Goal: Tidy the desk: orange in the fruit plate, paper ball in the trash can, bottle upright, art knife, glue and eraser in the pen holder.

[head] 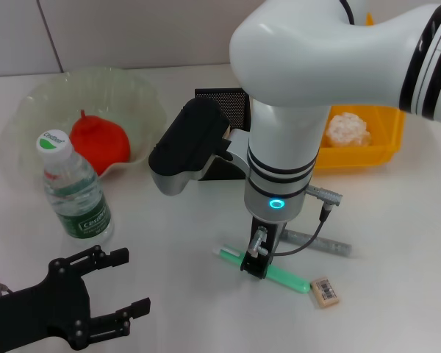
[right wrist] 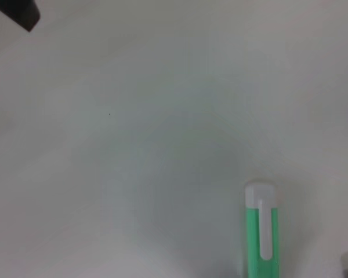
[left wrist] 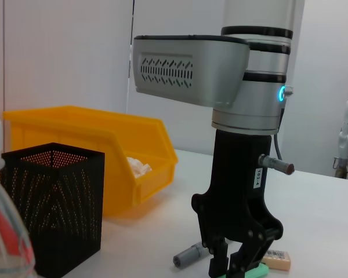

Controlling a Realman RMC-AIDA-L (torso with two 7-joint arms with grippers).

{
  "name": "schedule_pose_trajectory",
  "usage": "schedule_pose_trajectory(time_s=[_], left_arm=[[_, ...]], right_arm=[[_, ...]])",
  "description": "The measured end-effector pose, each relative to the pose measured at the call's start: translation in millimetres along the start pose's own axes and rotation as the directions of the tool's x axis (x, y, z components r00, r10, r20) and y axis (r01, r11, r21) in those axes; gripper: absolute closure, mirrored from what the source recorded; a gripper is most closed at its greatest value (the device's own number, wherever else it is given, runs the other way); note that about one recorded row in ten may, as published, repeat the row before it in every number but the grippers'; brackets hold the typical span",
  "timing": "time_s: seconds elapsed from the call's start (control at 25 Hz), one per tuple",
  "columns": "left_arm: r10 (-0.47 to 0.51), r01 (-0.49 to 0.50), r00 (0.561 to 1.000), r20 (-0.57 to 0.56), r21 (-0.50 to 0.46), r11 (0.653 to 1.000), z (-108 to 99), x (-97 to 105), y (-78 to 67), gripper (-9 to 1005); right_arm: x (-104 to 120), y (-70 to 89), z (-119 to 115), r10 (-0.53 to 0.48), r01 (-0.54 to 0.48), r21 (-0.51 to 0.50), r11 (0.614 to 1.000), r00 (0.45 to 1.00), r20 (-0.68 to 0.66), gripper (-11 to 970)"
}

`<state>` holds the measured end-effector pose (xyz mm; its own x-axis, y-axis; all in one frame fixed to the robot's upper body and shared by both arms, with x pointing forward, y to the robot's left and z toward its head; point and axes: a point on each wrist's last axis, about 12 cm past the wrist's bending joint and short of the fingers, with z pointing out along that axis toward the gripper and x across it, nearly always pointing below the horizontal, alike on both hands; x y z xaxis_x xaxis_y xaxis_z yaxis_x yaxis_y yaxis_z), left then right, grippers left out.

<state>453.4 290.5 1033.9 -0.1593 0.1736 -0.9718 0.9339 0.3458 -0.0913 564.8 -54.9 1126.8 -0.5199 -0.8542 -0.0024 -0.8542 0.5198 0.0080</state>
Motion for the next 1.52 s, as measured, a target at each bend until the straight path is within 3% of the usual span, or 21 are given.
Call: schedule_pose_trajectory(time_s=[0.56, 0.76, 0.8, 0.96, 1.0, 1.04, 1.08, 1.12, 1.28, 1.36, 1.44, 1.52], left_arm=[[-0.001, 0.001, 1.000, 0.003, -0.005, 1.000, -1.0, 0.0, 0.0, 194], [-0.003, 0.003, 1.000, 0.009, -0.006, 1.000, -2.2, -0.1, -0.6, 194], [-0.002, 0.002, 1.000, 0.010, -0.005, 1.000, -2.1, -0.3, -0.6, 194], [-0.001, 0.001, 1.000, 0.011, -0.003, 1.000, -1.7, -0.9, -0.2, 194], [0.000, 0.000, 1.000, 0.012, -0.002, 1.000, -1.3, -1.3, 0.1, 194], [0.000, 0.000, 1.000, 0.012, -0.002, 1.000, -1.3, -1.3, 0.1, 194], [-0.001, 0.001, 1.000, 0.012, -0.001, 1.000, -1.2, -1.4, 0.1, 194], [-0.002, 0.002, 1.000, 0.013, 0.000, 1.000, -1.1, -1.6, 0.2, 194], [-0.007, 0.007, 1.000, 0.015, 0.001, 1.000, -0.9, -2.1, 0.4, 194], [-0.010, 0.010, 1.000, 0.016, 0.001, 1.000, -0.9, -2.2, 0.4, 194], [-0.018, 0.018, 1.000, 0.019, 0.004, 1.000, -0.7, -2.6, 0.1, 194], [-0.026, 0.026, 0.999, 0.020, 0.004, 1.000, -0.5, -2.6, 0.0, 194]], right_arm=[[-6.3, -3.9, -20.9, 0.024, -0.023, -0.011, 1.000, 0.993, 0.116, 795], [-4.0, -18.3, -52.3, 0.072, -0.074, -0.002, 0.997, 0.966, 0.250, 795], [-0.1, -27.0, -76.9, 0.096, -0.105, 0.008, 0.994, 0.930, 0.355, 793], [6.3, -36.5, -104.4, 0.109, -0.138, 0.025, 0.990, 0.871, 0.478, 787], [11.5, -42.7, -121.7, 0.100, -0.161, 0.057, 0.985, 0.815, 0.571, 786], [11.5, -42.7, -121.7, 0.100, -0.161, 0.057, 0.985, 0.815, 0.571, 784], [17.1, -47.4, -132.3, 0.083, -0.190, 0.099, 0.977, 0.764, 0.640, 783], [17.1, -47.4, -132.3, 0.083, -0.190, 0.099, 0.977, 0.764, 0.640, 781], [26.6, -57.2, -138.7, 0.029, -0.242, 0.175, 0.954, 0.658, 0.753, 775], [27.5, -58.2, -136.6, 0.021, -0.246, 0.181, 0.952, 0.644, 0.765, 772], [30.1, -62.5, -122.4, 0.013, -0.270, 0.187, 0.944, 0.600, 0.800, 769], [30.9, -63.6, -118.3, 0.013, -0.275, 0.188, 0.943, 0.593, 0.805, 766]])
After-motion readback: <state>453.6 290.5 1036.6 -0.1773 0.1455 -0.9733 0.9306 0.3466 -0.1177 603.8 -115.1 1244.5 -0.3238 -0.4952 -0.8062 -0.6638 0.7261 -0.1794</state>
